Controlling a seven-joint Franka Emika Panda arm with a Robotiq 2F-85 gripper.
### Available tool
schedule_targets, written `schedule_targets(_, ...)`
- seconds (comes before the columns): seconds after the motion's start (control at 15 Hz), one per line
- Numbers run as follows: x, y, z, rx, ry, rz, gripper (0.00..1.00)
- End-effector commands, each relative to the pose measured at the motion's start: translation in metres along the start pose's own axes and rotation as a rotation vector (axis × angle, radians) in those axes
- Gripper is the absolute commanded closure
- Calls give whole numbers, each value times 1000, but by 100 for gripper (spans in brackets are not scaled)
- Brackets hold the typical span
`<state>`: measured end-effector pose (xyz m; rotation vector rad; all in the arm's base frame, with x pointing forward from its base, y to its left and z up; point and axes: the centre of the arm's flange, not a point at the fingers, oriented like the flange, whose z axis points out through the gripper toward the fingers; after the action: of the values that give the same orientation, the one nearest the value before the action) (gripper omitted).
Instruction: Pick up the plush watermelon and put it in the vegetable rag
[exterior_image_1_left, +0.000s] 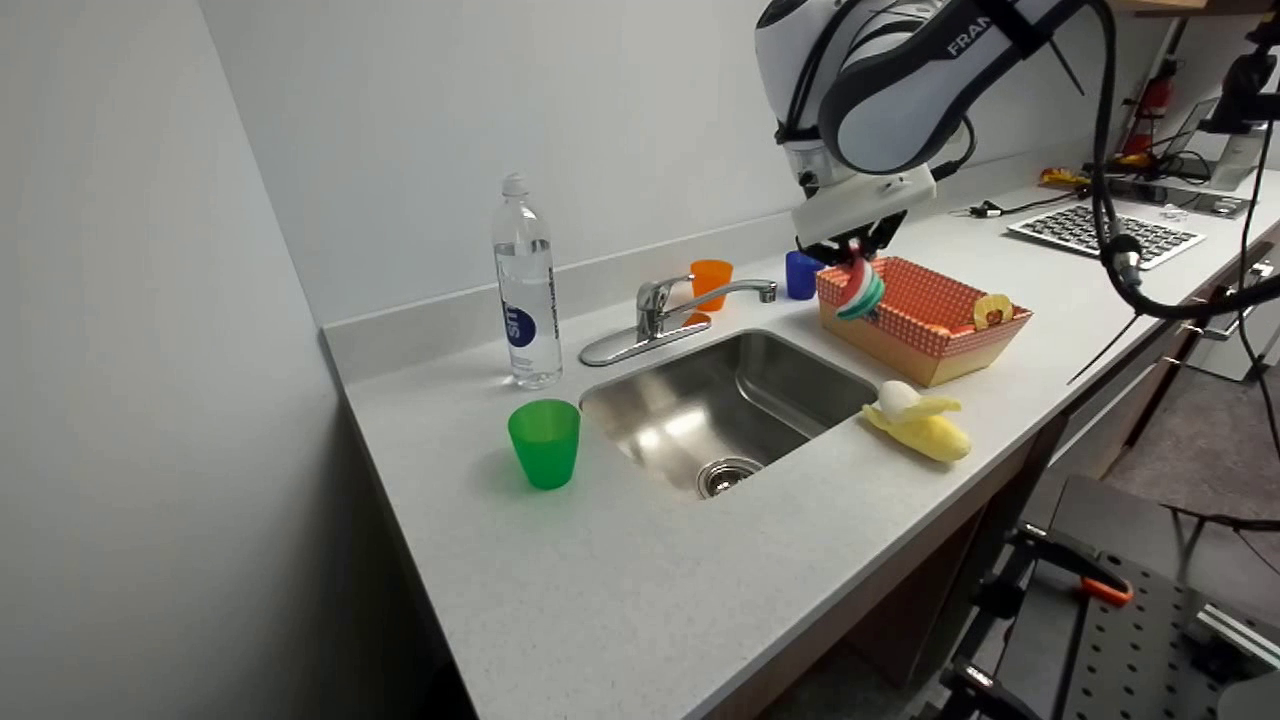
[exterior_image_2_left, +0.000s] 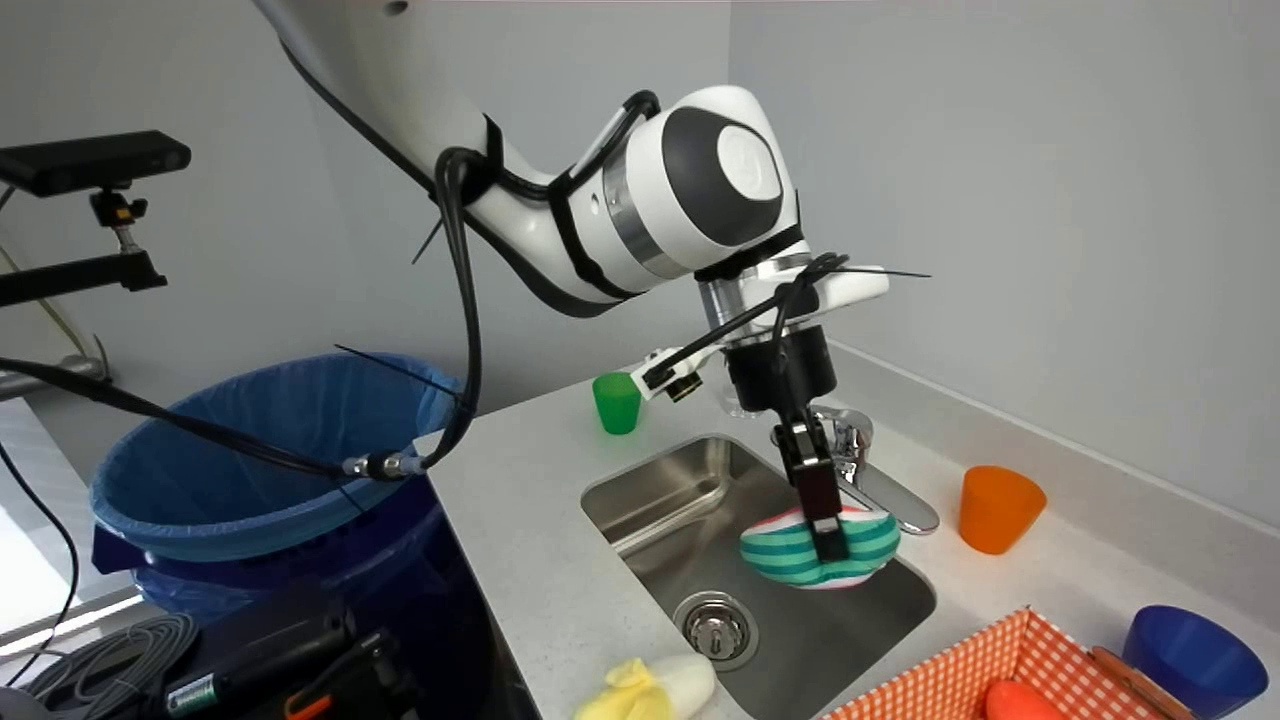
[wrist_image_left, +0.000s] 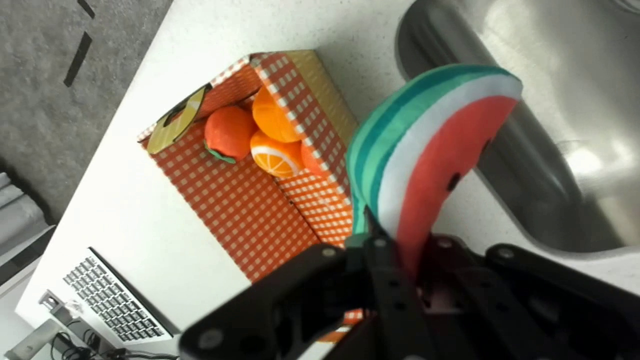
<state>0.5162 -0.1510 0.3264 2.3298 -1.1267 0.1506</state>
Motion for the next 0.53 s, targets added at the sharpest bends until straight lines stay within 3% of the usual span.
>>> schedule_targets(0.0, 34, 11, 11, -42, -28, 53, 97)
schedule_targets(0.47, 74, 52, 41, -106, -81, 174, 97)
